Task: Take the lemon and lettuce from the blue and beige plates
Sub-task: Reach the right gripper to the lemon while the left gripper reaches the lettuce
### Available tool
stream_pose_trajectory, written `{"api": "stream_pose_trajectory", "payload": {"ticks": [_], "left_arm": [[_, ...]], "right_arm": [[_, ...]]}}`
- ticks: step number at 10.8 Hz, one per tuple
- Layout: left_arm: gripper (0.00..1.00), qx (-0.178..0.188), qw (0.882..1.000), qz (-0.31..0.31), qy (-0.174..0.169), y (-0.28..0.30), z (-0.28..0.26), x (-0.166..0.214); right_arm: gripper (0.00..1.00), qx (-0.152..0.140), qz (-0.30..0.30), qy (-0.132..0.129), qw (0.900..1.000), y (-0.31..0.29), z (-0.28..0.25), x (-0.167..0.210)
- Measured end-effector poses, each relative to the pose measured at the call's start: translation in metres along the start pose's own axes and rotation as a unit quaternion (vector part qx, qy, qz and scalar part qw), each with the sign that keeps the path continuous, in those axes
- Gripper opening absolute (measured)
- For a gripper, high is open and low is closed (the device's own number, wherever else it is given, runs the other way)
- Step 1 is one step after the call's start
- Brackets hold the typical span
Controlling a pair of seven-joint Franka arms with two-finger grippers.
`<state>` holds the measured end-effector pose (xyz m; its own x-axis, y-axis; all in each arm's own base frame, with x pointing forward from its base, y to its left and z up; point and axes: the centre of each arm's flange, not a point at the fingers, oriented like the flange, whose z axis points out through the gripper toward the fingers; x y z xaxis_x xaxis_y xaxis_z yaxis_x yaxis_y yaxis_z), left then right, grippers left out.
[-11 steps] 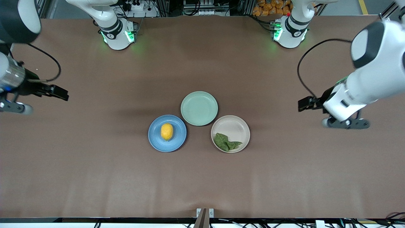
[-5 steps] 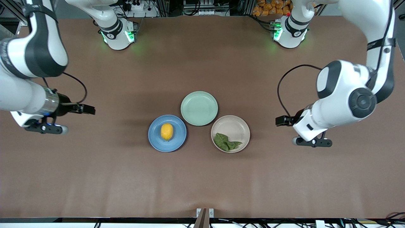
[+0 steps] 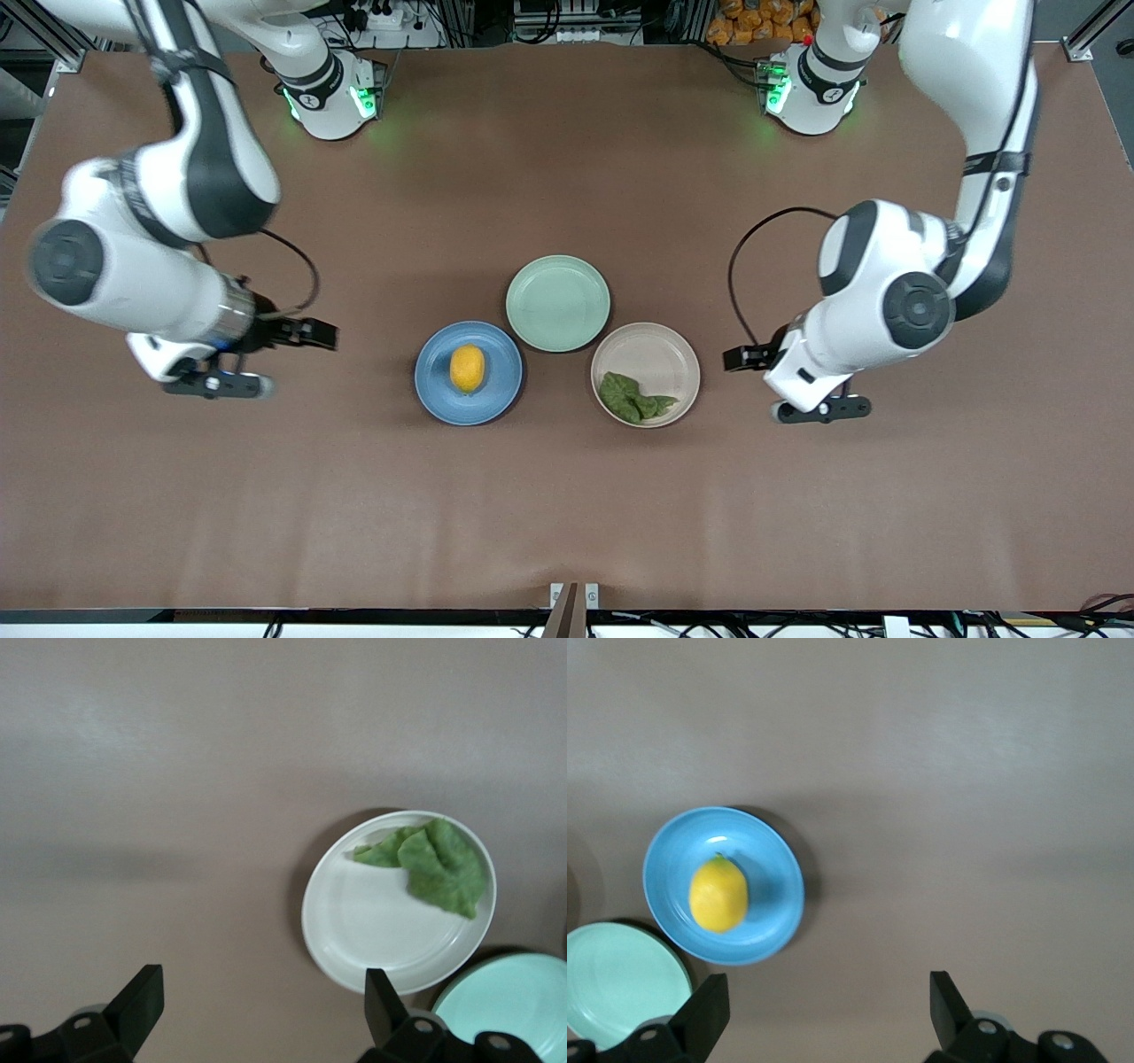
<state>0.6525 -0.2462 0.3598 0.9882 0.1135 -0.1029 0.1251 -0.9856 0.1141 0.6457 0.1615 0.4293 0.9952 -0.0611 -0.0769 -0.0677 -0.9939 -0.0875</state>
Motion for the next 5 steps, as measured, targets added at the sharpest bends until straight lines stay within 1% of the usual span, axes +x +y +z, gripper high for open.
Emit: {"api": "stream_pose_trajectory", "payload": {"ticks": [2, 4, 5], "left_arm": [[1.0, -0.003, 0.999, -0.038, 0.005, 0.024, 0.019, -0.006], [1.0, -0.002, 0.998, -0.061, 0.003, 0.041, 0.038, -0.012], [1.0, -0.005, 0.997, -0.075, 0.008, 0.055, 0.054, -0.016]], "right_arm": [[1.0, 0.002, -0.005, 0.011, 1.0, -0.028, 0.036, 0.007], [1.0, 0.003, -0.01, 0.015, 1.0, -0.042, 0.062, 0.012], [1.0, 0.004, -0.009, 0.019, 1.0, -0.049, 0.072, 0.013]]}}
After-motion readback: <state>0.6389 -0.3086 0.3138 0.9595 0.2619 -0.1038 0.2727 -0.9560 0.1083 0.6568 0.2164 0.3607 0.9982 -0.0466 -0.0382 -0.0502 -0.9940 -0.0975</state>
